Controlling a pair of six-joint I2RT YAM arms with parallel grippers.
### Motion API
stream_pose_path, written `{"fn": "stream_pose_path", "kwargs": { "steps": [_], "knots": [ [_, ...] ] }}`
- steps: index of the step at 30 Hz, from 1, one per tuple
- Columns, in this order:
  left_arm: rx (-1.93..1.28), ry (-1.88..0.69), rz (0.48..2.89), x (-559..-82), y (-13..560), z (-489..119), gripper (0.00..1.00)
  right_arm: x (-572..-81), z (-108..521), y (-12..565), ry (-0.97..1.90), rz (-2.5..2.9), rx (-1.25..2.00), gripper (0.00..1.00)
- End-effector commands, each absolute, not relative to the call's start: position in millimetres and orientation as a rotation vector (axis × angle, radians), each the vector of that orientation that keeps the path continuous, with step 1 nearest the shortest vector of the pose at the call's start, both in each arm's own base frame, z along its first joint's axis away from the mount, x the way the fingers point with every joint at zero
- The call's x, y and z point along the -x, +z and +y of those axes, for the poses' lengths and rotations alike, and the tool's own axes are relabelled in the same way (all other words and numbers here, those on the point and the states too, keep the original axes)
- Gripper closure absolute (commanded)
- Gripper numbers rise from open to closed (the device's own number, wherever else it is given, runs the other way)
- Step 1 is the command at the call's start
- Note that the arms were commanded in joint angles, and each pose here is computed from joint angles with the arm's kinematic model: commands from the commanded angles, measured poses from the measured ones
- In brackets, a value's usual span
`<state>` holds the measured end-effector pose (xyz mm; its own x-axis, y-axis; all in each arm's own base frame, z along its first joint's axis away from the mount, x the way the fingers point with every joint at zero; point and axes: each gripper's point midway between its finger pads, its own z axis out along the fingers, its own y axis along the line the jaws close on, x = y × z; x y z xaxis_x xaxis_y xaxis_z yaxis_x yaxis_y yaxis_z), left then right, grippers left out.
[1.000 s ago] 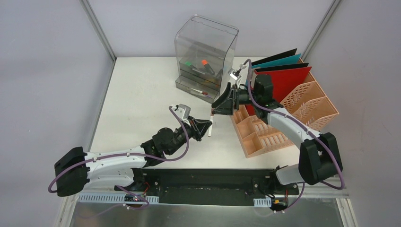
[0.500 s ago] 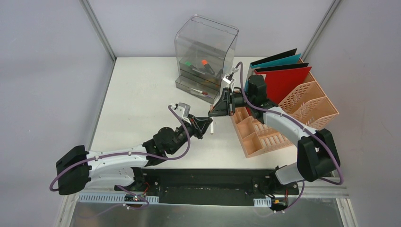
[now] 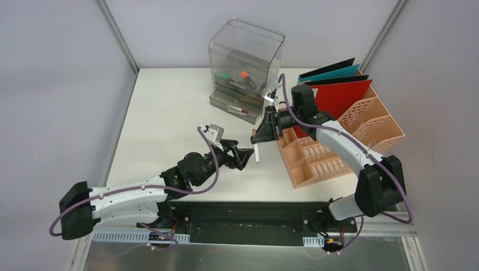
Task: Organize the desk
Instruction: Pick up the stationery from the center of the board.
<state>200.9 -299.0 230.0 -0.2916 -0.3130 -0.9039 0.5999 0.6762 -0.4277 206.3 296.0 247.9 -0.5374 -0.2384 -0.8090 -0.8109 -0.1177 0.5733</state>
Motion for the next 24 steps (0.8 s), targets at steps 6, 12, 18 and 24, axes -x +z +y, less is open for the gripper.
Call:
{"fn": "stream_pose_path", "kwargs": {
  "steps": [6,12,18,24],
  "knots": [
    [-0.314,-0.853,1.686,-178,201,-253,0.01,-207,273,241,1.447,1.643,1.389,1.00],
    [-0.284,-0.845,1.714,-172,185,-230,0.01,-227,257,229,1.162,1.667,1.466,1.00],
    [-0.209,-0.853,1.764,-178,163,-219,0.01,-250,242,222,0.867,1.688,1.549,1.00],
    [-0.177,-0.853,1.806,-184,144,-215,0.01,-276,244,223,0.684,1.704,1.615,1.00]
  ]
}}
